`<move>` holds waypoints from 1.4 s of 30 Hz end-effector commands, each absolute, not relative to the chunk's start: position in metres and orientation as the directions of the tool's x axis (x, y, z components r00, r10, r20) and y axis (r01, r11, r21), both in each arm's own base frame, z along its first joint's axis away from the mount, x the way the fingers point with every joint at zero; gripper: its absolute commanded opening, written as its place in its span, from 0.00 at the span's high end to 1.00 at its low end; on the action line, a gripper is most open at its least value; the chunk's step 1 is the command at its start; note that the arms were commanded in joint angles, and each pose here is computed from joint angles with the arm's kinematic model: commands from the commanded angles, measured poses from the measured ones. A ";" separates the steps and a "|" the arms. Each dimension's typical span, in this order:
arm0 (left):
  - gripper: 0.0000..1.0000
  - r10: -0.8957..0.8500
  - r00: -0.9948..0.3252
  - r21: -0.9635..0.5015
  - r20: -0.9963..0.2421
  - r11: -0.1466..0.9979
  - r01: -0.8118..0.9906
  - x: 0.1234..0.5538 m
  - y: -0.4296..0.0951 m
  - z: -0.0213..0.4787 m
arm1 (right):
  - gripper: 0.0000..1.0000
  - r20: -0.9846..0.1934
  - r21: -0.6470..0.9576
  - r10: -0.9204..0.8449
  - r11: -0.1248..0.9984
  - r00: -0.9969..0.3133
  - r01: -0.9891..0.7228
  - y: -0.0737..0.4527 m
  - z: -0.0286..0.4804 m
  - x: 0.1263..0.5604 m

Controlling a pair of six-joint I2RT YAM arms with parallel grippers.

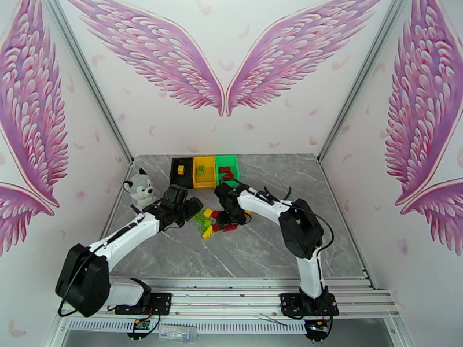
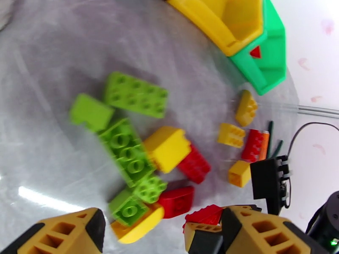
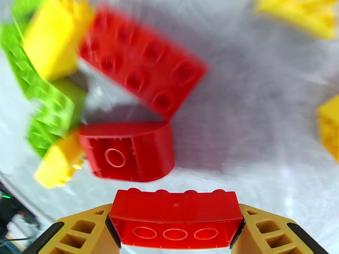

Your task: Sort the legos into containers by color

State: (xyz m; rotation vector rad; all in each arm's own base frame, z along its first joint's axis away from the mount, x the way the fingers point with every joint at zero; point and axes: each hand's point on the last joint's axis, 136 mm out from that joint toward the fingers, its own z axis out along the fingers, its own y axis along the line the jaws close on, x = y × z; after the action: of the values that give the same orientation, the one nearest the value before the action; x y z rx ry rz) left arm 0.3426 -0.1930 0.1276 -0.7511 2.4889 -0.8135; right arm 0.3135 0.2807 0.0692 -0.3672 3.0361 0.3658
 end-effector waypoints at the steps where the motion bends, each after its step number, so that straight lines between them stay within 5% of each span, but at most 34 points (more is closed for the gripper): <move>1: 0.23 -0.596 -0.781 -0.760 -0.184 0.590 -0.271 0.377 -0.231 0.161 | 0.40 -0.118 0.389 -0.109 0.910 -0.987 -0.147 0.287 0.099 0.335; 11: 0.24 -0.607 -0.785 -0.886 -0.127 0.424 -0.185 0.468 -0.279 0.202 | 0.41 -0.075 0.678 0.181 0.730 -0.981 0.083 0.297 0.139 0.435; 19: 0.25 -0.704 -0.704 -0.929 -0.091 0.314 -0.194 0.522 -0.253 0.222 | 0.39 -0.033 0.800 0.341 0.572 -0.939 0.180 0.296 0.160 0.514; 27: 0.25 -0.700 -0.705 -0.918 -0.110 0.344 -0.199 0.526 -0.234 0.221 | 0.22 -0.022 0.865 0.413 0.465 -0.910 0.190 0.303 0.175 0.569; 32: 0.26 -0.670 -0.726 -0.890 -0.153 0.413 -0.193 0.513 -0.231 0.217 | 0.14 -0.046 0.880 0.412 0.448 -0.910 0.159 0.305 0.188 0.576; 42: 0.27 -0.601 -0.764 -0.799 -0.235 0.567 -0.201 0.467 -0.227 0.201 | 0.20 -0.152 0.815 0.348 0.573 -0.925 0.082 0.283 0.204 0.533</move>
State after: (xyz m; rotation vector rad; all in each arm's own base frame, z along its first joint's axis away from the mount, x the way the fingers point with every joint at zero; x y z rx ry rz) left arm 0.4888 -0.2303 0.1905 -0.7160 2.2804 -1.1665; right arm 0.5498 0.2930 0.1631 0.4671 2.5499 1.3362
